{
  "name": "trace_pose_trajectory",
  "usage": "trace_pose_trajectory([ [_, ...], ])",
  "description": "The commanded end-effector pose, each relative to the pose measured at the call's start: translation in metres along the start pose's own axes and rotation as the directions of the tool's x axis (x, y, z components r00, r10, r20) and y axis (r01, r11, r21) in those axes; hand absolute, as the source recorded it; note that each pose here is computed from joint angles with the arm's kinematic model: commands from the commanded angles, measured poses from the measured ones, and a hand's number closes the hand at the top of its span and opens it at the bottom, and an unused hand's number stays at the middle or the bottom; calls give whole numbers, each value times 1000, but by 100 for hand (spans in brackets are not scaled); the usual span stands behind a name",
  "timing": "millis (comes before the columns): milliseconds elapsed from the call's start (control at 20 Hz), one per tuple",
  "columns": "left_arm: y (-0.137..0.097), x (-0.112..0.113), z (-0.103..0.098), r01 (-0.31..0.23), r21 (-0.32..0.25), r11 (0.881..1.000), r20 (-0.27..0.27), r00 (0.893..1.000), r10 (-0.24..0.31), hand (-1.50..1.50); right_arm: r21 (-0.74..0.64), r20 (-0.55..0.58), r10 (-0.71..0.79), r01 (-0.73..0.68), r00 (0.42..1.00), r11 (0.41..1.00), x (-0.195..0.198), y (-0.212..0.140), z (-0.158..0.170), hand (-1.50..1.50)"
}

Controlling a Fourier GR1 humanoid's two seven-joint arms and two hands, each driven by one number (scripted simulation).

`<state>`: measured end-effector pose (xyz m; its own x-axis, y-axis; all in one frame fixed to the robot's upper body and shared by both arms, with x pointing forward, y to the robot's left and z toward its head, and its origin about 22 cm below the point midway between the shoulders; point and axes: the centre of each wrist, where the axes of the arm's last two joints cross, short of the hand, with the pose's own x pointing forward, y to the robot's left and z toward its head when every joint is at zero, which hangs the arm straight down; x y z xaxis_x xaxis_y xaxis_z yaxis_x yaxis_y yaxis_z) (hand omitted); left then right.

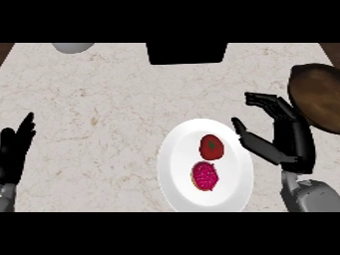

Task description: Pick the cupcake from the plate and place it in the pan

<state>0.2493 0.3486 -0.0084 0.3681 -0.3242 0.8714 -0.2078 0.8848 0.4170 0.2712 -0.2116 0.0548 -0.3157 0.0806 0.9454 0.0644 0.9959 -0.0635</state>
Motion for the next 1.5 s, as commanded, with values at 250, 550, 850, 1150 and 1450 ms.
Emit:
trace_pose_trajectory([
  [250, 16, 21, -11, 10, -8, 1000, -15, 1000, -10, 0, 22, 81, 147, -150, 986, 988, 37, 14, 90, -150],
  [550, 14, 18, -9, 13, -17, 1000, -5, 1000, -13, 0, 138, -25, 476, -468, 879, 873, 71, -11, 76, -150],
  [850, 4, 19, -8, 20, -23, 1000, 0, 1000, -20, 0, 371, -90, 765, -691, 638, 620, 93, -14, 57, -150],
  [1150, -11, 27, -12, 14, -36, 999, 11, 1000, -13, 0, 520, -104, 898, -746, 428, 415, 119, 23, 44, -150],
  [1450, 6, 29, -15, 13, -46, 999, 11, 1000, -13, 0, 660, -79, 945, -694, 316, 288, 123, 73, 36, -150],
])
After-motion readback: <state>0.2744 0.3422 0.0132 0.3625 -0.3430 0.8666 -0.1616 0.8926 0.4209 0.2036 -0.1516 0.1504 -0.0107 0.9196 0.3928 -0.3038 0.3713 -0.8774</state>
